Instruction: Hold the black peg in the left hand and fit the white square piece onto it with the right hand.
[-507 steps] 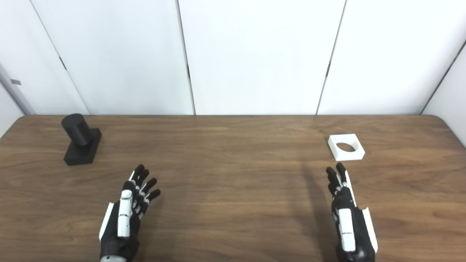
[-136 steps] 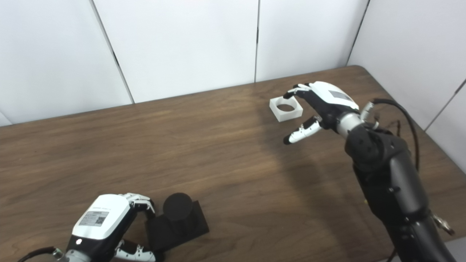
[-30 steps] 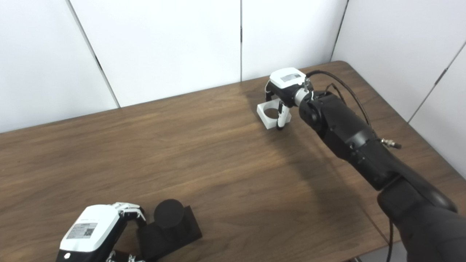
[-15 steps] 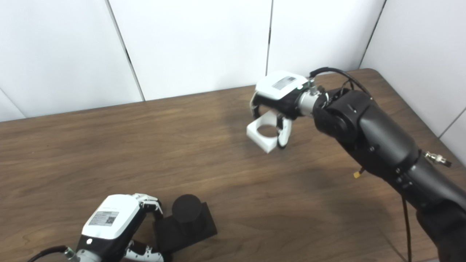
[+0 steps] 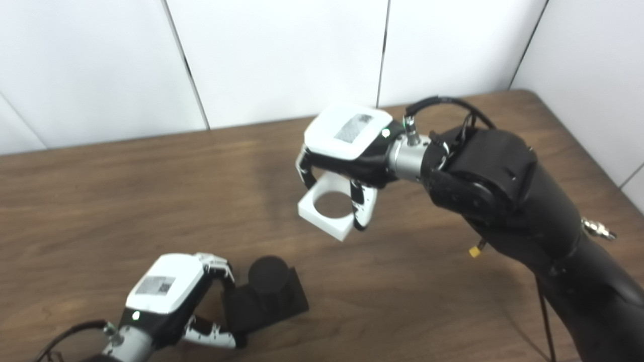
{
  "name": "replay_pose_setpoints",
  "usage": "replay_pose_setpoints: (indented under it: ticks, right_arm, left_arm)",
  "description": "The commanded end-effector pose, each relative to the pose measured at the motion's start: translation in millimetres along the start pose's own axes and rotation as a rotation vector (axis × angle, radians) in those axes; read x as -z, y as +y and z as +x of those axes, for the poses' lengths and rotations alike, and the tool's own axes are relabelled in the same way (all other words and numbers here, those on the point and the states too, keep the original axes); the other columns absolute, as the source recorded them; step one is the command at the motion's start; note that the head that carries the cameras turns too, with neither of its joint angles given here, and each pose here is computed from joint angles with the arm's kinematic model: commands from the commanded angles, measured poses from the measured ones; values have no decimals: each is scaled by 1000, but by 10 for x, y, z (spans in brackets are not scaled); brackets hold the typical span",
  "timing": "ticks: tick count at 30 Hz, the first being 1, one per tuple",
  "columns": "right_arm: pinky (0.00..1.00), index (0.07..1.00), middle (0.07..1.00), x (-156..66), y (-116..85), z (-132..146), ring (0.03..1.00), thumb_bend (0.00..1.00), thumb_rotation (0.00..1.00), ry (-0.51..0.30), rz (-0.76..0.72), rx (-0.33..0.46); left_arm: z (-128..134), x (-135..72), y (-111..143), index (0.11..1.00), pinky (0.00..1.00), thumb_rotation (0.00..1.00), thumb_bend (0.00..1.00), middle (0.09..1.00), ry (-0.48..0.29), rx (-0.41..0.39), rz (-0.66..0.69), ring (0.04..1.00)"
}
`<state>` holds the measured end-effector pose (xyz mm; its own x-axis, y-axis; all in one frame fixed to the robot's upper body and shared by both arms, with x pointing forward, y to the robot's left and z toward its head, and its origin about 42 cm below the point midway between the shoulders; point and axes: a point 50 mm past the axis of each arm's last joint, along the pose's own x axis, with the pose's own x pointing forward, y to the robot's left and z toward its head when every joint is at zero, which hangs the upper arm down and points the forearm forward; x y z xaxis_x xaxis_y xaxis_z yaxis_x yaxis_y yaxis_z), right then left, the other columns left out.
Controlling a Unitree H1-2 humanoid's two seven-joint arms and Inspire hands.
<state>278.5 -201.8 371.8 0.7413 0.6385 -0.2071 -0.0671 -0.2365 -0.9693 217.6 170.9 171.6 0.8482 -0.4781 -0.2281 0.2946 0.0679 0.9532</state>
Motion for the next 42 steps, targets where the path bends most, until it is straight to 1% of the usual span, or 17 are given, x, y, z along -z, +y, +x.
replay_pose_setpoints:
  ticks: [1,6,16,27,34,38,42]
  right_arm:
    - [919,483,753,-28,-149,-59,847,524,135,-7,-8,62]
    - [919,484,750,-118,-153,-79,848,524,135,-41,-2,77]
    - [910,483,735,-251,-250,-42,841,524,134,-104,13,137]
    - [917,482,731,-334,-156,121,841,524,133,-141,33,93]
    - [932,483,745,-365,-33,228,862,525,135,-155,32,35]
    - [915,483,745,-367,33,265,858,525,137,-159,40,26]
    - [923,483,748,-374,74,273,864,525,137,-159,47,8]
  left_arm:
    - [41,-52,-89,491,786,54,511,767,-17,65,17,810]
    - [60,-68,-94,491,789,55,509,769,-13,63,15,812]
    - [96,-142,-63,491,771,57,509,767,-27,59,28,805]
    - [107,-202,3,492,784,59,507,777,-15,68,25,816]
    - [108,-217,18,492,783,58,508,779,-11,63,21,816]
    - [111,-222,16,491,780,58,509,776,-10,61,21,812]
    - [119,-230,24,492,786,59,507,783,-3,69,27,817]
